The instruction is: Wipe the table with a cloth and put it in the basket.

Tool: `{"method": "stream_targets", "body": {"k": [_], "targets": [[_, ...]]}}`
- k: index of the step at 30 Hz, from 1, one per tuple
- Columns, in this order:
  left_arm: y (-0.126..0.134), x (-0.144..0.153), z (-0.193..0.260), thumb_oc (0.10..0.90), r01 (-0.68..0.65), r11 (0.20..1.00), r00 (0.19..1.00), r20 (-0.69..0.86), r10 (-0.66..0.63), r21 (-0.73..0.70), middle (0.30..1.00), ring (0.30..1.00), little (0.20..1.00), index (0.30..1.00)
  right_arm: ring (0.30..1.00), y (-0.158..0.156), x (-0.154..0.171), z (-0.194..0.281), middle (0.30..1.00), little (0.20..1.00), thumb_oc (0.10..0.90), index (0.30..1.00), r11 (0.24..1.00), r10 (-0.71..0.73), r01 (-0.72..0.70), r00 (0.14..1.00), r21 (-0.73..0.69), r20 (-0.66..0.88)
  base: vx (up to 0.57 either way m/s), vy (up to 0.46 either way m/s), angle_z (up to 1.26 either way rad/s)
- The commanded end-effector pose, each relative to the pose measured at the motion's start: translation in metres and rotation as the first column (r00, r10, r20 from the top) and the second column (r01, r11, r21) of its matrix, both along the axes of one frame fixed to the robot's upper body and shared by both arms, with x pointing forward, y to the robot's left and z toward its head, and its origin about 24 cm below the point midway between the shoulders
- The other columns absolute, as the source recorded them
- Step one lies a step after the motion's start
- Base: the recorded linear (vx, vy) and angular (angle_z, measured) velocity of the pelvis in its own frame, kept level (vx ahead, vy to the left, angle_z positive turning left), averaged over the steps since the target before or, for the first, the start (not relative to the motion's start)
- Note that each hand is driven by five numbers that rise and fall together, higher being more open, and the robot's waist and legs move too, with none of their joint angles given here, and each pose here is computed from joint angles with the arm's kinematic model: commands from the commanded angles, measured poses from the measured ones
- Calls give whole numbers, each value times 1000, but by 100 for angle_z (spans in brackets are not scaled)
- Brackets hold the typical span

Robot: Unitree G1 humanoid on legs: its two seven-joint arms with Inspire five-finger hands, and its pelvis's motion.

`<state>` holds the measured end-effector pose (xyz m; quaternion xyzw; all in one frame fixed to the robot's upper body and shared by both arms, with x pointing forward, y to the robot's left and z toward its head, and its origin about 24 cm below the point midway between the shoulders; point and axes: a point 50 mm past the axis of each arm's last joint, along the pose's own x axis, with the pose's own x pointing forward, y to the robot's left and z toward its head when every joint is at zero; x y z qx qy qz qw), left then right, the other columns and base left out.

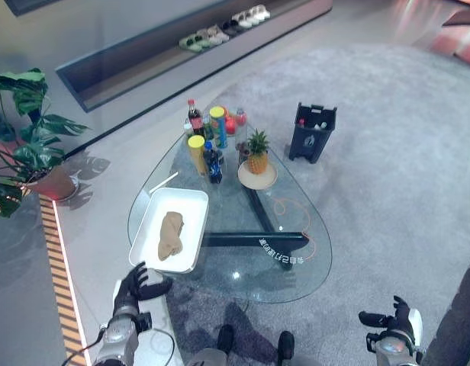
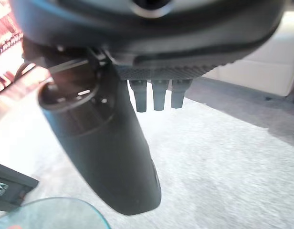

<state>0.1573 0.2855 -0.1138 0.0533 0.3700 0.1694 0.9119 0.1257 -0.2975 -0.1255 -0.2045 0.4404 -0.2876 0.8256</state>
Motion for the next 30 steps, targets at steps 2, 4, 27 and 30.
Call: {"method": "stream_targets", "body": {"k": [2,4,27,30], "targets": [[-3,6,-1,800,107,994,993,-46,-106,15,900,900,900,900,900,-7,-7,-2,900,900,800,900,994,107,-106,989,6,-105,-3,18,-10],[-5,0,-7,800,130,992,987,-95,-129,3,900,900,900,900,900,-3,-11,-6,900,900,800,900,991,134,-129,979,43,-151,-1,8,-3],[-24,-20,-25,800,259,962,922,-274,-272,-82,900,900,900,900,900,17,-31,-23,900,900,800,900,949,285,-211,892,234,-351,-3,5,-2],[-25,-21,-26,800,265,960,919,-278,-279,-88,900,900,900,900,900,20,-32,-25,900,900,800,900,942,304,-220,881,254,-363,-1,2,-1]]}}
